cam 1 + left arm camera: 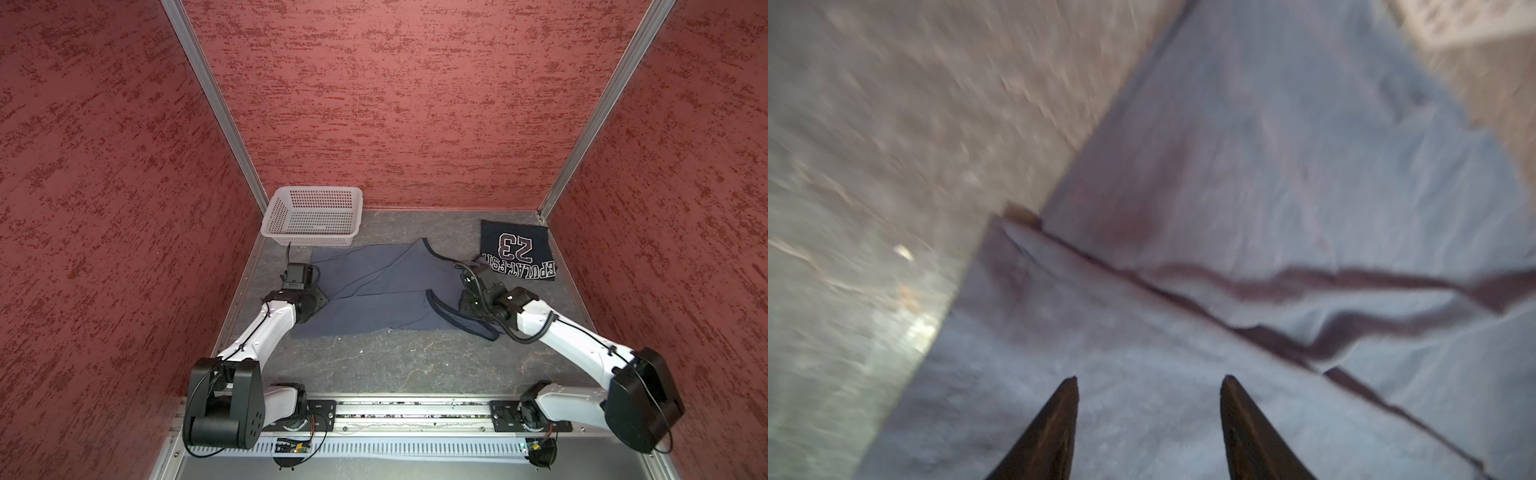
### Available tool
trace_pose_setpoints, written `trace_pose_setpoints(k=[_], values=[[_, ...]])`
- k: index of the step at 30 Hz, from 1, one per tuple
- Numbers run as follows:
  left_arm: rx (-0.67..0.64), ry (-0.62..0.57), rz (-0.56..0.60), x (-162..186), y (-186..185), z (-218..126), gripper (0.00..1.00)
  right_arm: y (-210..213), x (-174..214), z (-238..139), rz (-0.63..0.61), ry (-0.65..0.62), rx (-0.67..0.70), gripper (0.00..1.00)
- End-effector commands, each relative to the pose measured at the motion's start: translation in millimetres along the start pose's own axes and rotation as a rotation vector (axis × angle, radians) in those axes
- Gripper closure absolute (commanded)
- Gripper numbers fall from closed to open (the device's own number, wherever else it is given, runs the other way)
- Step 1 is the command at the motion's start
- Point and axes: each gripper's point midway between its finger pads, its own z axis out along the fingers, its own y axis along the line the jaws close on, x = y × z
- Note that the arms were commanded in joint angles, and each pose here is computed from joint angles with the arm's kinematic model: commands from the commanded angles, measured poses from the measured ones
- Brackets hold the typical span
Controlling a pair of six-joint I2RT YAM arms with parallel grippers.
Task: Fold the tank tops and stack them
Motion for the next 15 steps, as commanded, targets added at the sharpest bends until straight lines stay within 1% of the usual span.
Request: trace_pose_setpoints(k=[1,4,9,12,15], values=[[0.007,0.053,-0.034,18.0,4.6,13.4,0.44,-60.2,27.3,-14.6,0.103,0.031,0.216,0.5],[0.011,0.053,-0.045,17.9,4.3,18.4,0.43,-76.2,43.4,-13.8,0.147,0.06,0.266,0.5],[0.049,0.045,-0.106,12.5,2.9,19.3,0.41,-89.0,53.9,-4.7,0.167,0.073,0.327,0.49],[0.052,0.046,-0.153,10.1,10.1,22.8,0.39,-86.2,50.1,7.7,0.175,0.067,0.318,0.5],[0.066,0.055,-0.213,9.7,20.6,27.0,0.38,-90.0,34.3,18.0,0.183,0.048,0.333,0.56]])
